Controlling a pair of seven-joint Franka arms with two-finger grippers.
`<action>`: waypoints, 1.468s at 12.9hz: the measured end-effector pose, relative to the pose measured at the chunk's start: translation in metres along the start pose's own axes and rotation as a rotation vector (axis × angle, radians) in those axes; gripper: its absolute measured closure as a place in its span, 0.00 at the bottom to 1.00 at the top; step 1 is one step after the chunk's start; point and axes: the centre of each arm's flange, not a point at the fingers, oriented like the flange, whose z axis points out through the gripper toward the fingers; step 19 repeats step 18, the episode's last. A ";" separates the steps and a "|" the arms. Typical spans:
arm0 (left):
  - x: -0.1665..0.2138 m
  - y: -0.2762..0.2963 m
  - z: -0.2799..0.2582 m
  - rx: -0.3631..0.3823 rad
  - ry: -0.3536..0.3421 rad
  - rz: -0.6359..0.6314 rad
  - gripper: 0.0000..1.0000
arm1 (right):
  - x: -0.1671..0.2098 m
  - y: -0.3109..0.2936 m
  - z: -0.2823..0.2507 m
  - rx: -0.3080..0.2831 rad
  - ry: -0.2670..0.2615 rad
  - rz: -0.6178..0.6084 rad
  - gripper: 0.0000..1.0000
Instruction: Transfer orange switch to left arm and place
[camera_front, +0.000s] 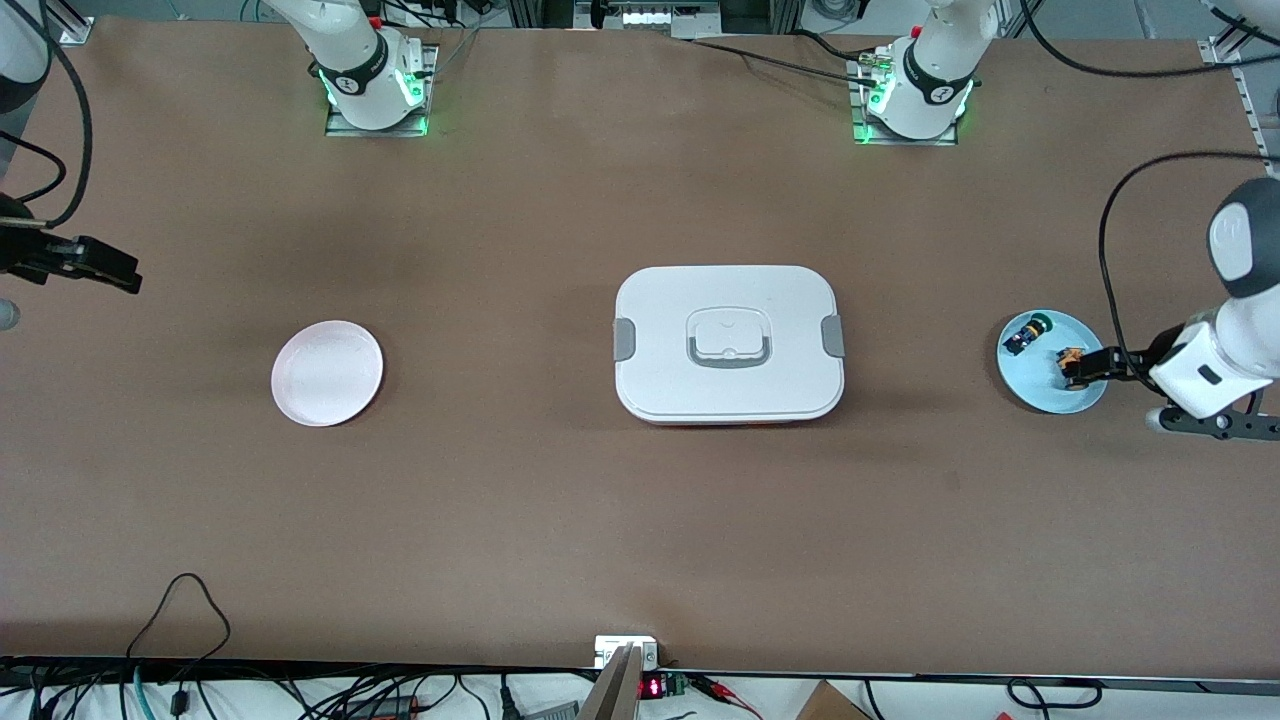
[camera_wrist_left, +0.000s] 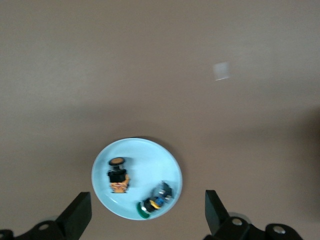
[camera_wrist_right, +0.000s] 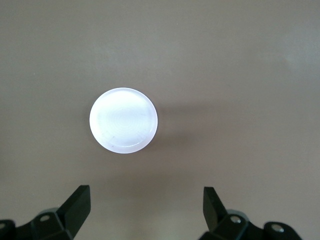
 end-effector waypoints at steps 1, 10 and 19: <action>-0.005 0.016 -0.024 -0.019 0.010 0.006 0.00 | -0.010 0.001 0.002 0.003 0.005 -0.006 0.00; -0.038 0.103 -0.098 -0.062 0.007 -0.042 0.00 | -0.023 0.004 -0.012 0.068 0.039 -0.040 0.00; -0.043 0.093 -0.102 -0.059 0.011 -0.060 0.00 | -0.023 0.001 -0.015 0.069 0.042 -0.046 0.00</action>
